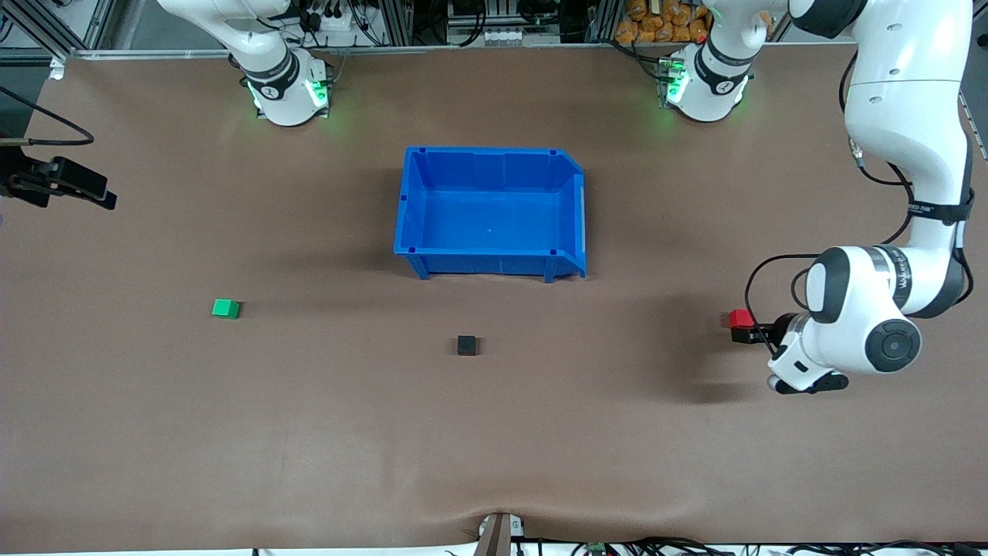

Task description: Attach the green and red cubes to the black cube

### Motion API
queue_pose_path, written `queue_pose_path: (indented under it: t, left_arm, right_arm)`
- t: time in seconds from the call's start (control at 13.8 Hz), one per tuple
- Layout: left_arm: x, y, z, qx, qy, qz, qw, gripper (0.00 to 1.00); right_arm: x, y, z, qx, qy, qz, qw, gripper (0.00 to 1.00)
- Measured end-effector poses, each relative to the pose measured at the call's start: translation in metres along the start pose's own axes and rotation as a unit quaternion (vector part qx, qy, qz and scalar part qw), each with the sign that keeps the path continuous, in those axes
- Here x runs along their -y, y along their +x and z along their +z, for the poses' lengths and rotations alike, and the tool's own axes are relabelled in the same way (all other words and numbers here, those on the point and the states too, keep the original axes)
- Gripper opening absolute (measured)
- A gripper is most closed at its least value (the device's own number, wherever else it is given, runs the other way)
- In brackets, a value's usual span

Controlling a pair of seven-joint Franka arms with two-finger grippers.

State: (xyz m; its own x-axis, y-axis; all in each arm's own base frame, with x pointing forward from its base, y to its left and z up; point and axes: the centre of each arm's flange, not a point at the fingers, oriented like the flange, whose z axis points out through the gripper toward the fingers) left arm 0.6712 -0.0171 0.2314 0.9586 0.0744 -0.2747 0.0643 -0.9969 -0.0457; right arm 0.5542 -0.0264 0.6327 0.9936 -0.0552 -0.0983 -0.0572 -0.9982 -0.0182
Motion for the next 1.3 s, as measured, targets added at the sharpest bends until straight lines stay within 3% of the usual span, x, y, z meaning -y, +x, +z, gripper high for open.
queue_pose_path:
  t: [0.65,0.94,1.16,1.3]
  left_arm:
    - [-0.006,-0.001,0.047,0.01,-0.002,0.029,1.0,0.99]
    - [-0.004,-0.001,0.052,0.014,-0.002,0.051,0.999,0.83]
    - [-0.003,-0.001,0.057,0.018,-0.002,0.052,0.998,0.78]
    - [-0.003,-0.001,0.057,0.018,-0.002,0.052,0.998,0.63]
  right_arm:
    - [0.0,0.0,0.0,0.0,0.0,0.0,1.0,1.0]
    - [0.0,0.0,0.0,0.0,0.0,0.0,1.0,1.0]
    - [0.0,0.0,0.0,0.0,0.0,0.0,1.0,1.0]
    - [-0.001,0.001,0.001,0.001,0.0,0.001,1.0,1.0]
